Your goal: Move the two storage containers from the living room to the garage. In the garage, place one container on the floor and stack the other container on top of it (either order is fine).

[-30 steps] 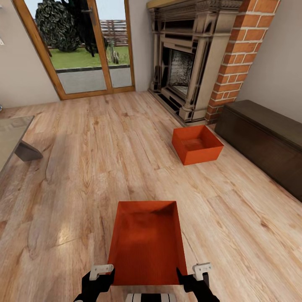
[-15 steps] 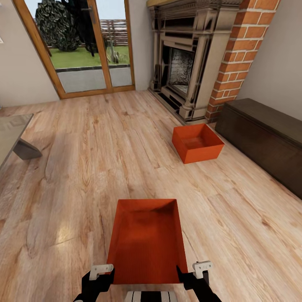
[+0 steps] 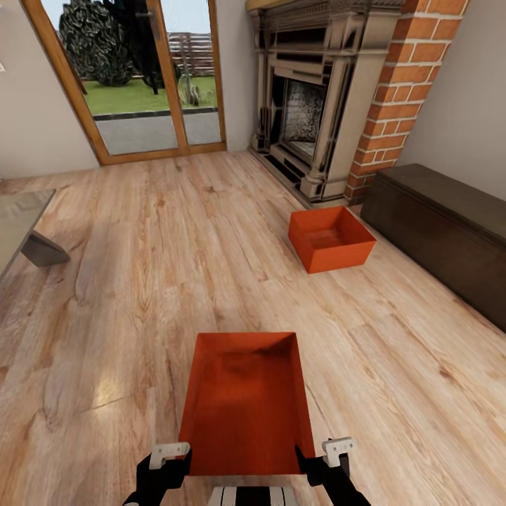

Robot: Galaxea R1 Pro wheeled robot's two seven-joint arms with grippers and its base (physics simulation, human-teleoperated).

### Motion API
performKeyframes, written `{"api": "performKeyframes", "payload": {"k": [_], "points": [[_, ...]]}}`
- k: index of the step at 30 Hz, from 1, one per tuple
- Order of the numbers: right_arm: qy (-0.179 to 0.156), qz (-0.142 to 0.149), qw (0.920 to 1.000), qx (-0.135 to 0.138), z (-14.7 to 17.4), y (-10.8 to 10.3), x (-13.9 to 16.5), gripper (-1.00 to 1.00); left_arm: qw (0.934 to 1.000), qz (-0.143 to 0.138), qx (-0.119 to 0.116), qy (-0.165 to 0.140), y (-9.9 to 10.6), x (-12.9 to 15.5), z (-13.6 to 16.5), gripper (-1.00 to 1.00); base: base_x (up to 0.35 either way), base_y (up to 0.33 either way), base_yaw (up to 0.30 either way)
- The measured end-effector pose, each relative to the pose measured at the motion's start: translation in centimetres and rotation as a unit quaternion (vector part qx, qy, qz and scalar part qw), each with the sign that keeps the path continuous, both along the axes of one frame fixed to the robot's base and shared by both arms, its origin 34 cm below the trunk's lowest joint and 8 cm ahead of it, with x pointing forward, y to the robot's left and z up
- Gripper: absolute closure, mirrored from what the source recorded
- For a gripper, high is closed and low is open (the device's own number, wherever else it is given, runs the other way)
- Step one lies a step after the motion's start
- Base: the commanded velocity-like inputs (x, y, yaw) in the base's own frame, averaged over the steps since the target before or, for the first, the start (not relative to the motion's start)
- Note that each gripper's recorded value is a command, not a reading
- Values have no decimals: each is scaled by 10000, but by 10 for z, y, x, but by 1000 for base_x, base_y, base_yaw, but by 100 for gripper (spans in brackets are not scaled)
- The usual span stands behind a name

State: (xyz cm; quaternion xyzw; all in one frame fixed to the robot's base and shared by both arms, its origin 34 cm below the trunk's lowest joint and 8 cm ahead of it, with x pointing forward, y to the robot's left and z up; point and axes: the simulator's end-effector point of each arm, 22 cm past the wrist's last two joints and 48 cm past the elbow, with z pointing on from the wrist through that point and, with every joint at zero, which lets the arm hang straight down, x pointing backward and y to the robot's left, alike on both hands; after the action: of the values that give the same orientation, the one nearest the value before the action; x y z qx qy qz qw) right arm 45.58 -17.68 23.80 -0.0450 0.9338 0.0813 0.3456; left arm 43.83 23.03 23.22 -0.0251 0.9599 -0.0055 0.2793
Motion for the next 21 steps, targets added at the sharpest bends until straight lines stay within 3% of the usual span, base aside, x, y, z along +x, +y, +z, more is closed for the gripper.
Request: {"api": "performKeyframes", "payload": {"k": [9, 18, 21], "points": [[2, -36, 10000, -34, -20, -2, -5, -100, 9999, 66, 96, -4, 5, -5, -20, -100, 0, 0, 0], [-13, -37, 10000, -39, -20, -2, -4, -100, 9999, 72, 113, -7, 6, -5, -20, -100, 0, 0, 0], [-102, -41, 9999, -35, -15, -2, 4, -100, 9998, 77, 104, -152, 5, 9, -11, -100, 0, 0, 0]]}}
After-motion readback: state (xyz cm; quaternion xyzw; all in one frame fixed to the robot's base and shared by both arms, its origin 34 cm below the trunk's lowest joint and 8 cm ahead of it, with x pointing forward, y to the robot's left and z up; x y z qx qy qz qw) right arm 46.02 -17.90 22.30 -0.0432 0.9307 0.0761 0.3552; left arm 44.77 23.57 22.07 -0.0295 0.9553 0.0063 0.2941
